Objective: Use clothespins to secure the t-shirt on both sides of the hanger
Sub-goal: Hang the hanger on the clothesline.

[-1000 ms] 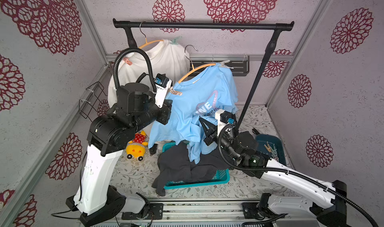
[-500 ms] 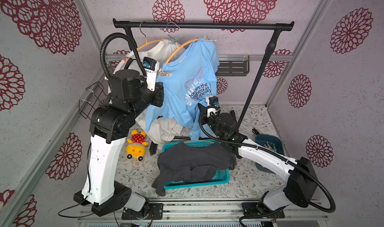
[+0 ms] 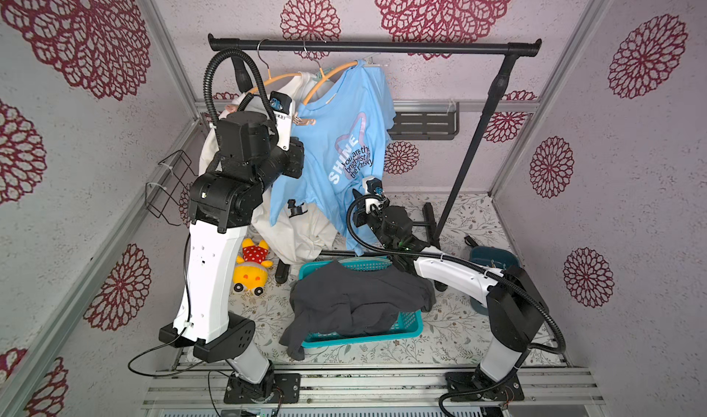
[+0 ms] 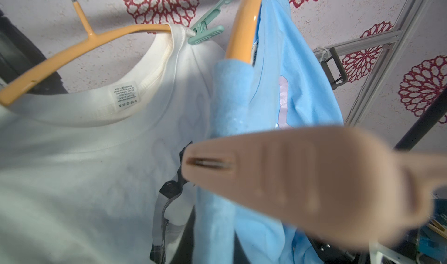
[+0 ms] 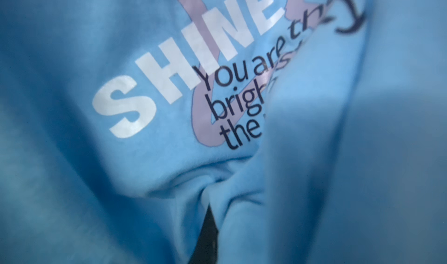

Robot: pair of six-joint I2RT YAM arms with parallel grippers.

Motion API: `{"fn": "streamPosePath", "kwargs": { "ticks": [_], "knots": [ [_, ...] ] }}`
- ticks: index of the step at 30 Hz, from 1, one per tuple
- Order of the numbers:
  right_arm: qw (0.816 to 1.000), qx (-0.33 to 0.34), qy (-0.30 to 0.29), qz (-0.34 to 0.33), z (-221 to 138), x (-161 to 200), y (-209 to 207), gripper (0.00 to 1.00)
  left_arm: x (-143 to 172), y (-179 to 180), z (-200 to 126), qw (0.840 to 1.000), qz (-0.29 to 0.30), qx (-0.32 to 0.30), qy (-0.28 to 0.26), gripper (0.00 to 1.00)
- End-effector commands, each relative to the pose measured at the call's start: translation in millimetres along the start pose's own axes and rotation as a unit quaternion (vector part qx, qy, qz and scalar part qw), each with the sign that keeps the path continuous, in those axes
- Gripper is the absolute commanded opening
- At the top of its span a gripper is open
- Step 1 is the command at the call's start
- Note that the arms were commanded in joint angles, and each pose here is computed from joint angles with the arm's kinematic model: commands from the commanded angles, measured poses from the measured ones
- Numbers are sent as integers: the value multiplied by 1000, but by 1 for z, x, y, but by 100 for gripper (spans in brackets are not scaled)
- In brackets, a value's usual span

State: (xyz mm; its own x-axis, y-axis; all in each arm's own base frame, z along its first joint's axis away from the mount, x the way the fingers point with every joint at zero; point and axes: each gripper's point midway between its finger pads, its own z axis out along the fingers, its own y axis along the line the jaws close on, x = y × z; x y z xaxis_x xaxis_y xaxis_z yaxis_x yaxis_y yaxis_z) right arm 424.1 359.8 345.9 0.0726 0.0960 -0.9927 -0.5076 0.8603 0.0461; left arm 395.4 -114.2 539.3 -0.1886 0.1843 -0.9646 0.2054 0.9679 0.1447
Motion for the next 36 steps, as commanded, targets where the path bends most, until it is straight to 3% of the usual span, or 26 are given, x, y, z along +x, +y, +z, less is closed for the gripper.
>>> {"fn": "streamPosePath", "kwargs": {
  "ticks": [1, 16, 25, 30, 35, 36],
  "knots": [
    [999, -6, -52, 13, 7, -35, -2, 0, -36, 21, -9, 997, -14, -42, -68, 0],
    [998, -51, -20, 17, 34, -11, 18, 0, -48, 40, 11, 993, -9, -74, -89, 0],
    [997, -70, 2, 34, 30, 14, 23, 0, -24, 42, 22, 995, 5, -86, -40, 0],
    [995, -94, 11, 36, 23, 21, 30, 14, -11, 42, 27, 995, 20, -96, -15, 0],
    [998, -64, 23, 11, 18, 32, 17, 41, -3, 42, 27, 992, 44, -117, 5, 0],
    [998, -58, 29, 7, 18, 35, 13, 46, 0, 43, 27, 991, 48, -122, 10, 5]
  ]
}}
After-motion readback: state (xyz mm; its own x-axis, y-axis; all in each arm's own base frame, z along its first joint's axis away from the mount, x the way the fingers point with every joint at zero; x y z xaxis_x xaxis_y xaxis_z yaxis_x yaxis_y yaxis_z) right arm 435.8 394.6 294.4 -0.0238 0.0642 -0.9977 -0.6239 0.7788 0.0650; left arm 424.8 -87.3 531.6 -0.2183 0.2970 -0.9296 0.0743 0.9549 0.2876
